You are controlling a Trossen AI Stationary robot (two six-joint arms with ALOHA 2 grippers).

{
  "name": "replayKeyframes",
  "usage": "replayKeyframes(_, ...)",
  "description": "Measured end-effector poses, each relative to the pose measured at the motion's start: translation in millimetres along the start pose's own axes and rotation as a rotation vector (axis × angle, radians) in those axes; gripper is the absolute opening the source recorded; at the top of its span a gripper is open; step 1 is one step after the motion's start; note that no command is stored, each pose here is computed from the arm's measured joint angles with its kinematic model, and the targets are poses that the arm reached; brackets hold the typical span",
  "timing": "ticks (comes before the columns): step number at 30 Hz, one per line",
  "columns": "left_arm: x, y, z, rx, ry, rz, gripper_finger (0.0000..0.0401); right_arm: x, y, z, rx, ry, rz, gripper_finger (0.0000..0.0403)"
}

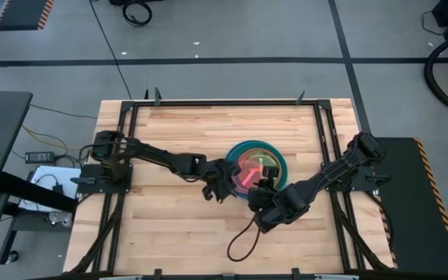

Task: Stack plastic plates
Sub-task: Stack the pink plate on top of the green plate

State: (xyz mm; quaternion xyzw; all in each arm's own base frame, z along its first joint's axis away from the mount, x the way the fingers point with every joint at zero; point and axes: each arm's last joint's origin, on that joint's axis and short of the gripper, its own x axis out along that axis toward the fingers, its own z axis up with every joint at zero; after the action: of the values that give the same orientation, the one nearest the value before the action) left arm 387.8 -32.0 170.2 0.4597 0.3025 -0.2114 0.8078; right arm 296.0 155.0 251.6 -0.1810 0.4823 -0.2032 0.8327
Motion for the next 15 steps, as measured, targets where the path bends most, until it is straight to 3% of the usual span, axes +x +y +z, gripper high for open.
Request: replayKeyframes(15, 32, 36, -9, -0.017, -0.051, 0.014, 0.0013, -17, -1, -5, 0.042, -0.049, -0.014, 0.0095)
